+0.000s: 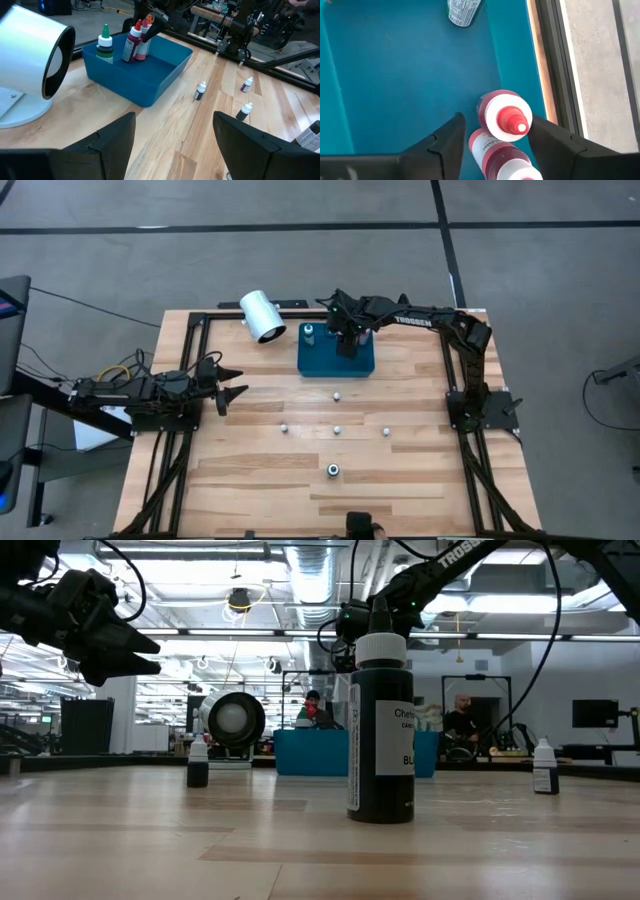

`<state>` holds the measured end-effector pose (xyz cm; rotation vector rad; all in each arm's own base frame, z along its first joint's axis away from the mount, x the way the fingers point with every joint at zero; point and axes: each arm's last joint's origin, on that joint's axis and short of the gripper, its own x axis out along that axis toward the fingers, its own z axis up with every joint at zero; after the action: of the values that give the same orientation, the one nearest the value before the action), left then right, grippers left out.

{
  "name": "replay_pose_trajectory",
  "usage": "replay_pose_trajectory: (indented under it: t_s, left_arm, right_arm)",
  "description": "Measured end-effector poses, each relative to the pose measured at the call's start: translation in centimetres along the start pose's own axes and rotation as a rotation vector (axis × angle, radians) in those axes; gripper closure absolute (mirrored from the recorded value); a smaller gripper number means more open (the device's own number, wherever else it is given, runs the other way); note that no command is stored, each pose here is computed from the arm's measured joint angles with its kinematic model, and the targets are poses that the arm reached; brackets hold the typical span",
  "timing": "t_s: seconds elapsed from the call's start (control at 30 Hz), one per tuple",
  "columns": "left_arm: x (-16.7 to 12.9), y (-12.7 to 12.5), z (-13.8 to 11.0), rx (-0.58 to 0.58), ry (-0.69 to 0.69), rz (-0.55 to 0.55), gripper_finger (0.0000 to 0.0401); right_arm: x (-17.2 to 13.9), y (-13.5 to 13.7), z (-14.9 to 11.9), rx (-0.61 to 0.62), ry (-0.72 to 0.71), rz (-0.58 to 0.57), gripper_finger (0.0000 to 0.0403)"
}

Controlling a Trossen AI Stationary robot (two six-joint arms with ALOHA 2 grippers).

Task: Pick & Place food coloring
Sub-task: Put the large red and orange food coloring bottle into the blue bin, then put the large black food coloring bottle into the blue bin

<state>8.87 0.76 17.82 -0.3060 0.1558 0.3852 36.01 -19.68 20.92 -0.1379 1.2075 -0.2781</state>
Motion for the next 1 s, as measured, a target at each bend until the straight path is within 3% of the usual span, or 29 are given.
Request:
replay_pose_trajectory:
  t_s: [0.4, 0.67, 1.0]
  left_arm:
    - [0.0, 0.0, 0.0, 0.000, 0.000, 0.000, 0.0143]
    - [0.0, 0.0, 0.0, 0.000, 0.000, 0.000, 0.0143]
    - [0.0, 0.0, 0.0, 0.002, -0.001, -0.001, 0.0143]
  right_arm:
    - [0.0, -0.1, -0.1, -0.008, 0.019, -0.033, 0.0161]
    - [0.0, -0.1, -0.1, -0.009, 0.023, -0.041, 0.0158]
    - [-1.1, -0.4, 0.3, -0.075, 0.076, -0.150, 0.0158]
